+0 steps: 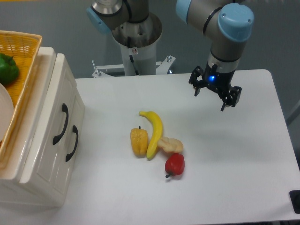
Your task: Slide open the top white drawer
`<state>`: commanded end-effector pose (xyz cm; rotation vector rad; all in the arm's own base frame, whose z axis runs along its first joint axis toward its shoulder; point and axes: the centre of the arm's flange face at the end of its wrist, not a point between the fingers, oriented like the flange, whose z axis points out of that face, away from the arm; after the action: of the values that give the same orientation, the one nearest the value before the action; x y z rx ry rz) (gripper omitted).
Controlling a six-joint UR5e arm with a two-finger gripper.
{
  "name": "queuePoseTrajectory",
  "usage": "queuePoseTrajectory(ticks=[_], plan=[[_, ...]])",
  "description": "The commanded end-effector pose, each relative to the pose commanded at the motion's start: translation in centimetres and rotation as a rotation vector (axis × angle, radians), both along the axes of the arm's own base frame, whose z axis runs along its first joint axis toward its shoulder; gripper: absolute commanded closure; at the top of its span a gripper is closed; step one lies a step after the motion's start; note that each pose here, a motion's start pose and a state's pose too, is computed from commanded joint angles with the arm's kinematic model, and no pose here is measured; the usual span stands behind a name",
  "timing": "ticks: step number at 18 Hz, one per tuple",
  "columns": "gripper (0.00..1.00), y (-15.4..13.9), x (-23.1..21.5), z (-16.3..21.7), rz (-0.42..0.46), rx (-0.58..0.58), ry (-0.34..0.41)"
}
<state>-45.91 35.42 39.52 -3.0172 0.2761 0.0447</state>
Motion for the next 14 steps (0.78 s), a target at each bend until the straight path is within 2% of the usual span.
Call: queuePoseTrajectory(ticks=[7,10,14], plan=[[0.0,0.3,0.1,-0.1,-0.004,-0.002,-0.001],[0.0,0.6,0.4,-1.7,-0.011,-0.012,-0.03],[0.0,2.4,1.5,-3.8,-0.045,-0.027,-0.067]])
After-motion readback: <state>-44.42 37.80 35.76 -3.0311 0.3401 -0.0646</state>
